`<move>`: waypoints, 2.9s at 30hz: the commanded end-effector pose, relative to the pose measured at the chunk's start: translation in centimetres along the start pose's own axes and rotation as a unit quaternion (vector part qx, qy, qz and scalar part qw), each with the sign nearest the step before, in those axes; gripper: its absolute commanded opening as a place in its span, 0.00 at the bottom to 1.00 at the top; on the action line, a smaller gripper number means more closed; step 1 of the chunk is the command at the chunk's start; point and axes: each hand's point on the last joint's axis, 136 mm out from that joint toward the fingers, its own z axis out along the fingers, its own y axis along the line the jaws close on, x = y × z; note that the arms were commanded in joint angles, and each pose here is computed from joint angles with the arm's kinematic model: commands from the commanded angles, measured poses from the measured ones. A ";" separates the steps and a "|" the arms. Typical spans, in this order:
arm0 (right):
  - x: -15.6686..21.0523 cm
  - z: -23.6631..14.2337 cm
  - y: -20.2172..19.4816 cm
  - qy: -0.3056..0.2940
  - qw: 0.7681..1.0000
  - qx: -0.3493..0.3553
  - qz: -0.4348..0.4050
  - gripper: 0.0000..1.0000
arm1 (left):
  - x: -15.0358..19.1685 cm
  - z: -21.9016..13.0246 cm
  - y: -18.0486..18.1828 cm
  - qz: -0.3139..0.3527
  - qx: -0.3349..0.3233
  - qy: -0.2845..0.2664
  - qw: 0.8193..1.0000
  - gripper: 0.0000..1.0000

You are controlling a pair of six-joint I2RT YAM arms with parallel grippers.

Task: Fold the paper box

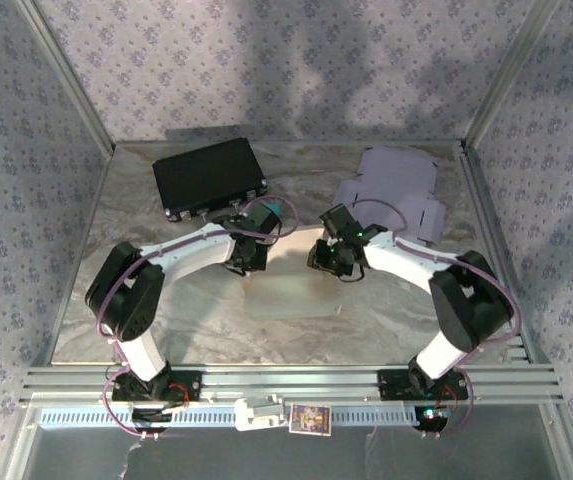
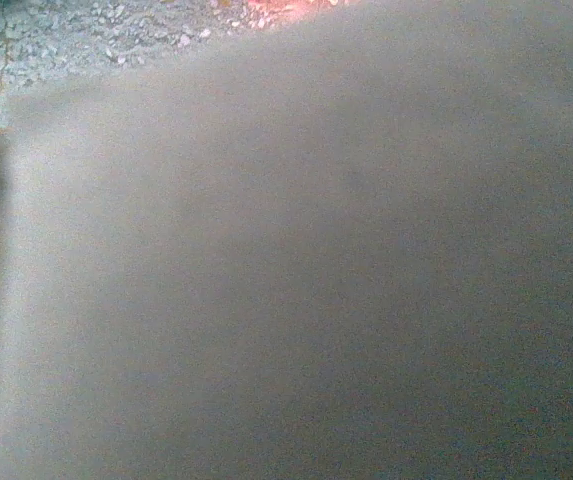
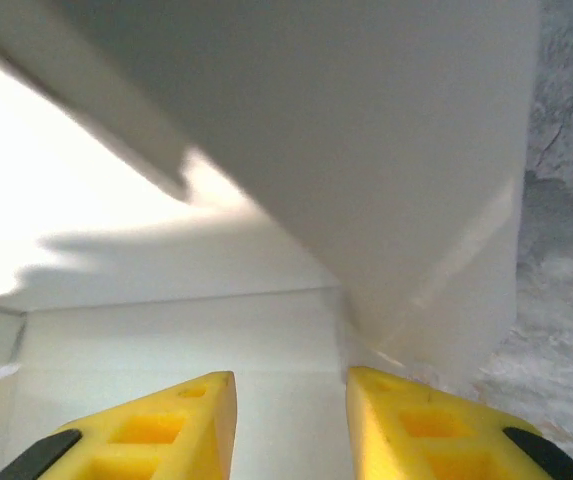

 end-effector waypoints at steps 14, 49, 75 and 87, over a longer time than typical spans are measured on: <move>-9.1 -13.6 -0.1 -0.084 0.963 -0.256 -0.012 0.36 | -3.1 -4.0 -2.4 0.055 0.281 -0.020 0.958 0.00; -5.2 -13.4 2.7 -0.020 0.943 -0.308 -0.122 0.37 | -3.3 -4.0 -3.0 0.047 0.338 0.026 0.940 0.00; -6.4 -10.9 1.7 -0.080 0.973 -0.149 -0.158 0.32 | -2.9 -5.0 -3.3 0.054 0.340 0.017 0.939 0.00; -6.5 -10.3 2.1 -0.083 0.973 -0.131 -0.169 0.29 | -2.8 -5.2 -3.1 0.054 0.337 0.013 0.940 0.00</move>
